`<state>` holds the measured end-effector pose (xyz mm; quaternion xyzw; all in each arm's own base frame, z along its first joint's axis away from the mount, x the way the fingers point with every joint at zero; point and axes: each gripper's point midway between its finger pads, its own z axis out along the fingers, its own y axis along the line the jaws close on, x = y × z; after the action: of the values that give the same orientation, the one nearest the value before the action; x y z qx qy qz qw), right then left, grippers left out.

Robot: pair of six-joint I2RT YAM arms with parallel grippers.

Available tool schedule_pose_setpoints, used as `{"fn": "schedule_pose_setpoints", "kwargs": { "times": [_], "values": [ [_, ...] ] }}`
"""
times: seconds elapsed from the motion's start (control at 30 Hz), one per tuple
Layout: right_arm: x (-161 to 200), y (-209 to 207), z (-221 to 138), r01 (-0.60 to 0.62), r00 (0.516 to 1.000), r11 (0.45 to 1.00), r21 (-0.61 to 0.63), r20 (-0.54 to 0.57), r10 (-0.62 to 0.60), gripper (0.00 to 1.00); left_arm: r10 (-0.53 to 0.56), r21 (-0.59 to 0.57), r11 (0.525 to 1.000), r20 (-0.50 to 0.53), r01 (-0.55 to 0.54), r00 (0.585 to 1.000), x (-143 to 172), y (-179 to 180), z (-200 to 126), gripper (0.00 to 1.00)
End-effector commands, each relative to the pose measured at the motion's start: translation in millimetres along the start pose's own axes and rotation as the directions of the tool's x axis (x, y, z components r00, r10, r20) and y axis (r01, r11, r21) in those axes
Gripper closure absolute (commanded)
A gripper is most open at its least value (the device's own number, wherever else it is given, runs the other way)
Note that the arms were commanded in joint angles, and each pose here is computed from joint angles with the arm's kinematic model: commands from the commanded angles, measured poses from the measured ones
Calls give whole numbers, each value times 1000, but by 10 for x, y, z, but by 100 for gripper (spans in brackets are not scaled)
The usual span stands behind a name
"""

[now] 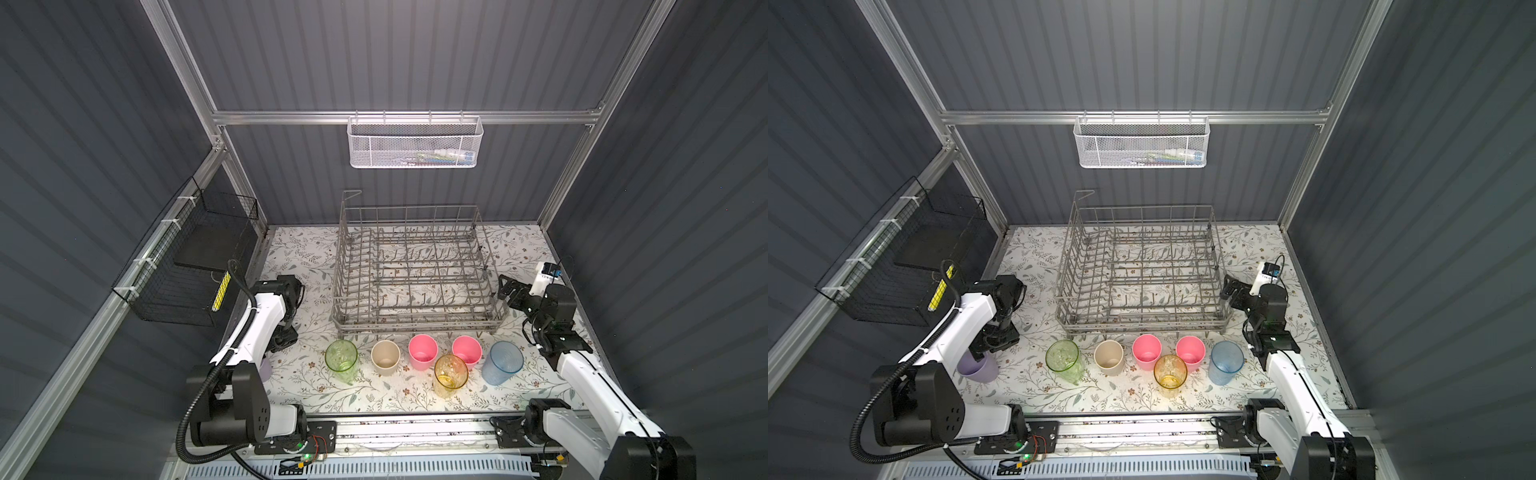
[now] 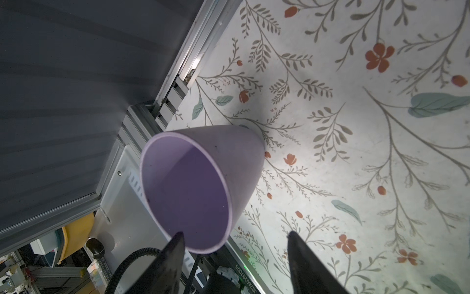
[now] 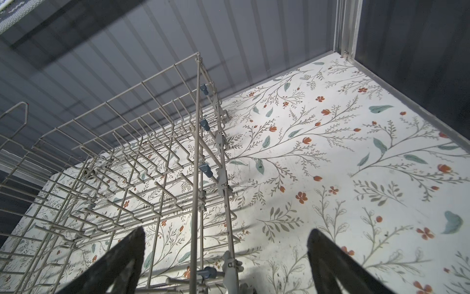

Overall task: Load cups into a dish rack
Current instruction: Pick up the cup from the bottom-left of the table.

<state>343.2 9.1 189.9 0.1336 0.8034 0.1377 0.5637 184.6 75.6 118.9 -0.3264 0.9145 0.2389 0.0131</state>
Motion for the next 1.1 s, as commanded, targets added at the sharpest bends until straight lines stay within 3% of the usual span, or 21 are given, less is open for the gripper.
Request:
{"fn": "schedule_pose_setpoints", "kwargs": {
  "times": [0.0,0.8,1.07],
  "values": [
    [3,-17,2,7,1000,1000,-1,8,-7,1,-23,1,1000,-25,23,999,36,-5,53,37],
    [12,-2,-39,1,1000,1000,-11,10,-1,1,-25,34,999,-20,25,999,-80,-101,237,47],
    [10,4,-42,1,1000,1000,-12,10,-1,1,-21,39,999,-28,22,999,-62,-123,294,56]
  ]
}}
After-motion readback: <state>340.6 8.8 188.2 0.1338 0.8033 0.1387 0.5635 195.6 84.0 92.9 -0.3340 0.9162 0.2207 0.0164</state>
